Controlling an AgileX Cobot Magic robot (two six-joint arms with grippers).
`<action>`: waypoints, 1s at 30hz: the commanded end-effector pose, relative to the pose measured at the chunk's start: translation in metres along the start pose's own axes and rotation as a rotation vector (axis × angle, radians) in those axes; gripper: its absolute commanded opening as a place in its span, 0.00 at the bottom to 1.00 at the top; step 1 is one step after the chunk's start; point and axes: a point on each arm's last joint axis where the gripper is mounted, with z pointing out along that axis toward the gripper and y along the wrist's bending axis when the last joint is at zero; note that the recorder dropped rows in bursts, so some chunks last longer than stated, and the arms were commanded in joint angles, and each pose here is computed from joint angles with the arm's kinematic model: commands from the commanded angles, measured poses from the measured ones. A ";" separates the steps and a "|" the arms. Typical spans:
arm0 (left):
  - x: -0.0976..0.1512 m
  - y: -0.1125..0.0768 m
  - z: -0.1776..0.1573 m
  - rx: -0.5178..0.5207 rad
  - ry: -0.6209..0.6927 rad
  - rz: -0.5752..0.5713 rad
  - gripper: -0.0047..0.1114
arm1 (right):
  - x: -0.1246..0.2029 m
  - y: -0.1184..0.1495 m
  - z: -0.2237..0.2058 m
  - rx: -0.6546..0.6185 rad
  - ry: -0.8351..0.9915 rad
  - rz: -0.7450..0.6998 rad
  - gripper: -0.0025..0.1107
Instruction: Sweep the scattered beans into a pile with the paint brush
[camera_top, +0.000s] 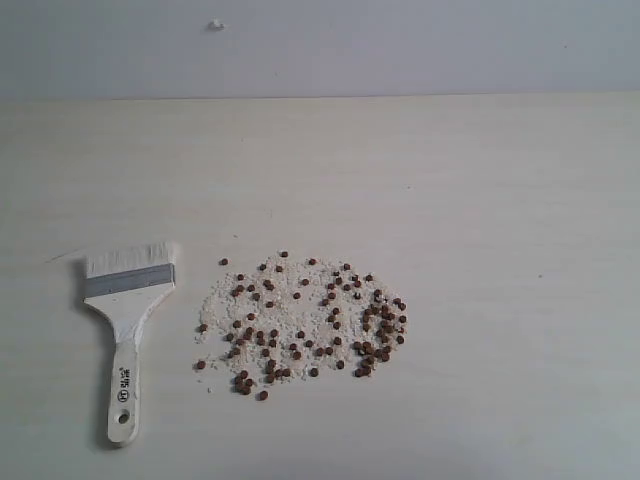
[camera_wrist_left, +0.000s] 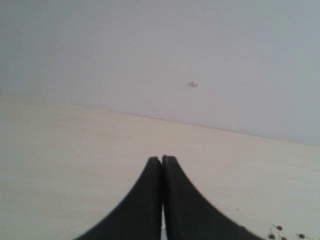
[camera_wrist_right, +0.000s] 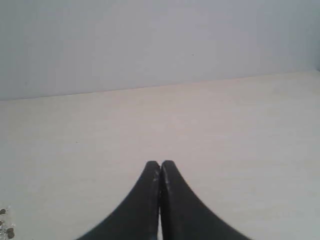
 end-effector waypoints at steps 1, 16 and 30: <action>0.000 0.000 0.000 0.008 -0.007 -0.003 0.04 | 0.001 0.000 0.000 0.005 -0.007 -0.001 0.02; -0.014 -0.006 -0.002 0.085 -0.153 -0.182 0.04 | 0.001 0.000 0.000 0.005 -0.007 -0.001 0.02; -0.076 -0.019 0.018 0.001 -0.007 -0.191 0.04 | 0.001 0.000 0.000 0.005 -0.007 -0.001 0.02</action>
